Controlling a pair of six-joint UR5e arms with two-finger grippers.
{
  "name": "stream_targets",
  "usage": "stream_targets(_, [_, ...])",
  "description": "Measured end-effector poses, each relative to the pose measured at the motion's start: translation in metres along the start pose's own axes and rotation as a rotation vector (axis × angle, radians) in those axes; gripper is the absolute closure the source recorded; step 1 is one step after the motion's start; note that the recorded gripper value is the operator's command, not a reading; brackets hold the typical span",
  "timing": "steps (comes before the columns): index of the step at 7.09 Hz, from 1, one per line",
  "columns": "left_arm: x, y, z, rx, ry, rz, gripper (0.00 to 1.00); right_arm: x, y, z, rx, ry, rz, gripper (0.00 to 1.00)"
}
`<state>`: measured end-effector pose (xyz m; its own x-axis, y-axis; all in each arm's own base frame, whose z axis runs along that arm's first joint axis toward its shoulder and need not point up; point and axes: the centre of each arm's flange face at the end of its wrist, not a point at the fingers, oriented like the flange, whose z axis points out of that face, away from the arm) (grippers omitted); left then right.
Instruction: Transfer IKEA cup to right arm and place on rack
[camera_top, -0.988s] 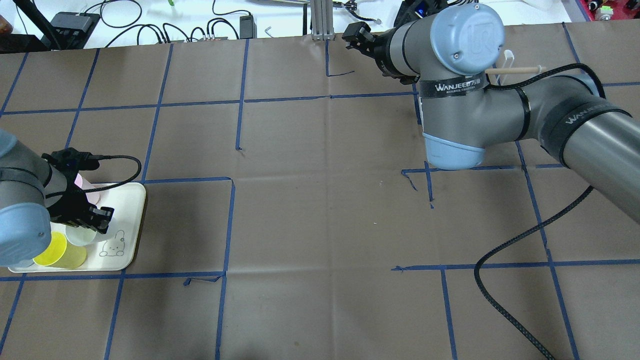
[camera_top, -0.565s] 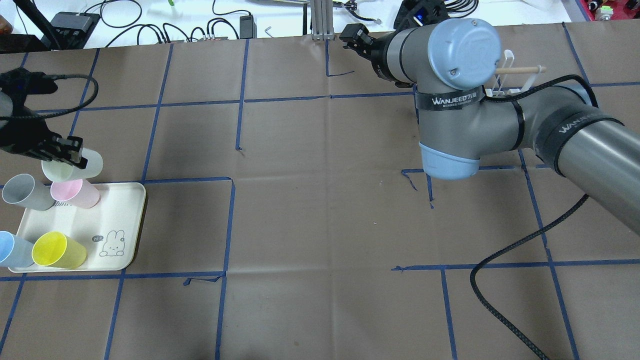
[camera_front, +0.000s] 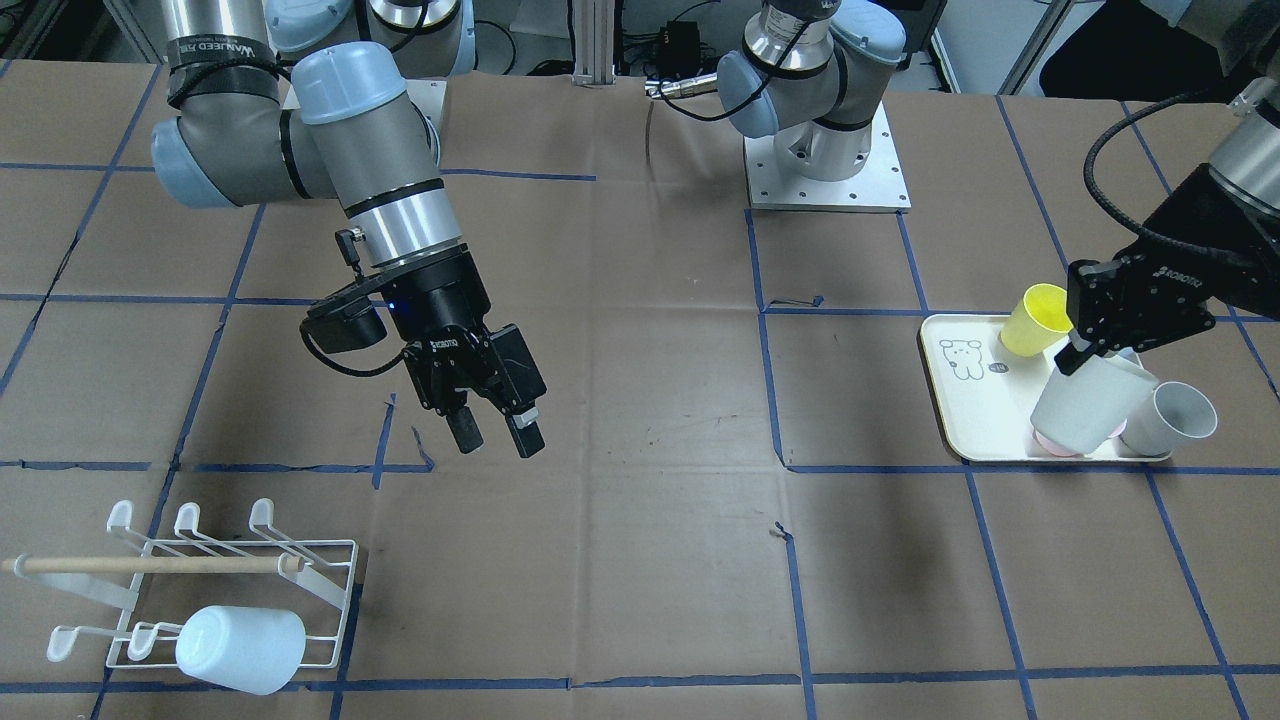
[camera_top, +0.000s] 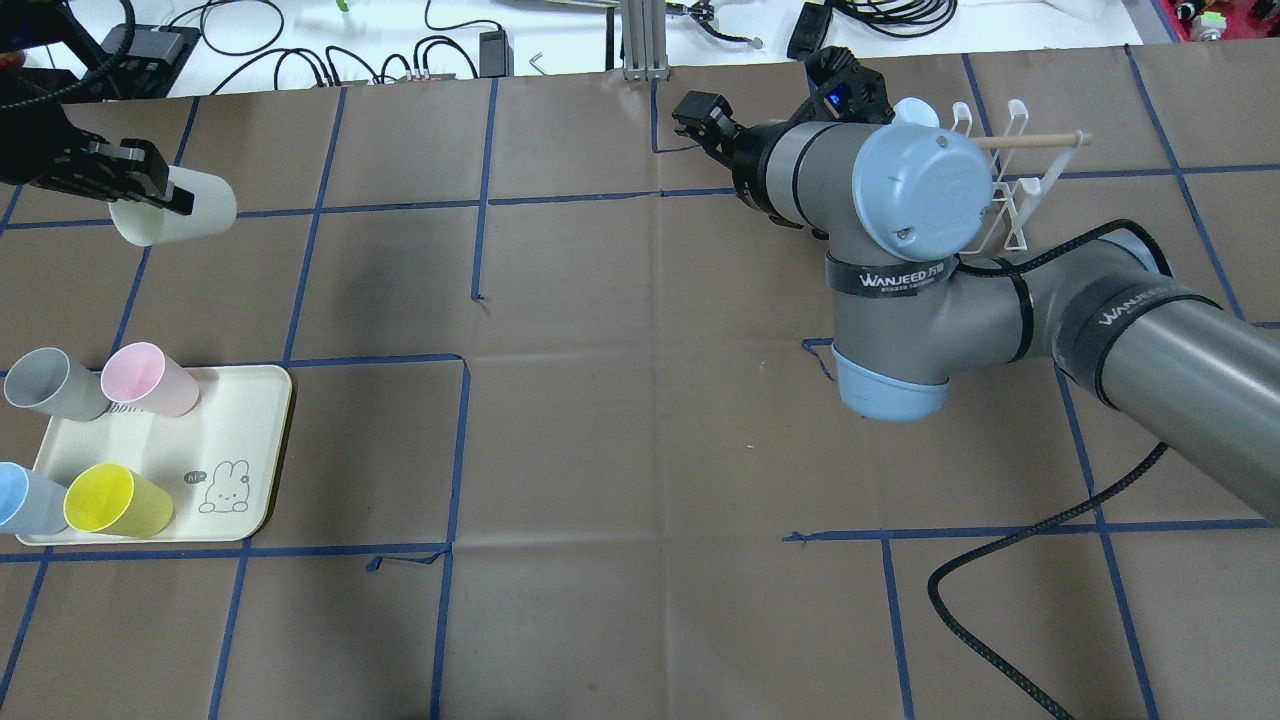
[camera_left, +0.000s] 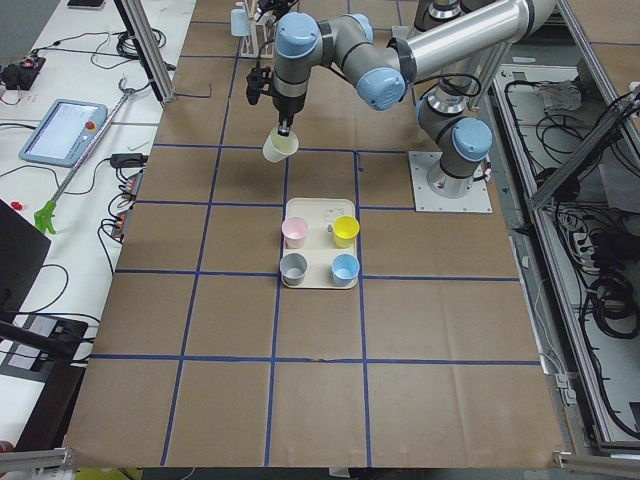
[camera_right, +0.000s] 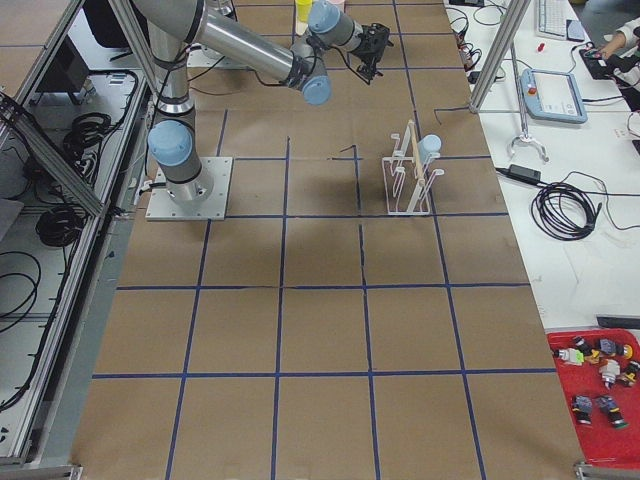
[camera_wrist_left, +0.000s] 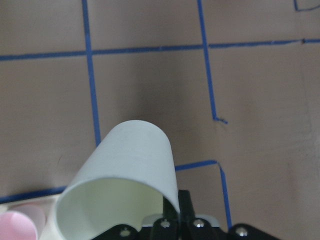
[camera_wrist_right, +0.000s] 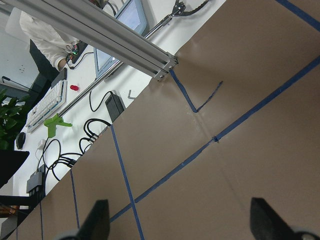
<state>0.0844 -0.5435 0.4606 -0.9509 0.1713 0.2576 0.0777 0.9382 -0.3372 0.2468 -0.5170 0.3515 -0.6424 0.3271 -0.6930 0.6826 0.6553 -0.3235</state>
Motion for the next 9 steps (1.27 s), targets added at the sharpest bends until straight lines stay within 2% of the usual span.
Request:
stream_targets(3, [0.018, -0.021, 0.023, 0.305, 0.201, 0.125, 1.00, 0.015, 0.009, -0.009, -0.004, 0.001, 0.044, 0.00])
stream_targets(5, [0.035, -0.005, 0.056, 0.468, 0.272, 0.250, 1.00, 0.019, 0.012, -0.011, -0.016, -0.002, 0.053, 0.00])
stream_targets(7, [0.038, 0.005, 0.098, 0.602, 0.342, 0.359, 1.00, 0.021, 0.014, -0.010, -0.021, 0.000, 0.063, 0.00])
stream_targets(9, [0.051, 0.006, 0.140, 0.688, 0.403, 0.477, 1.00, 0.021, 0.014, -0.010, -0.026, -0.001, 0.095, 0.00])
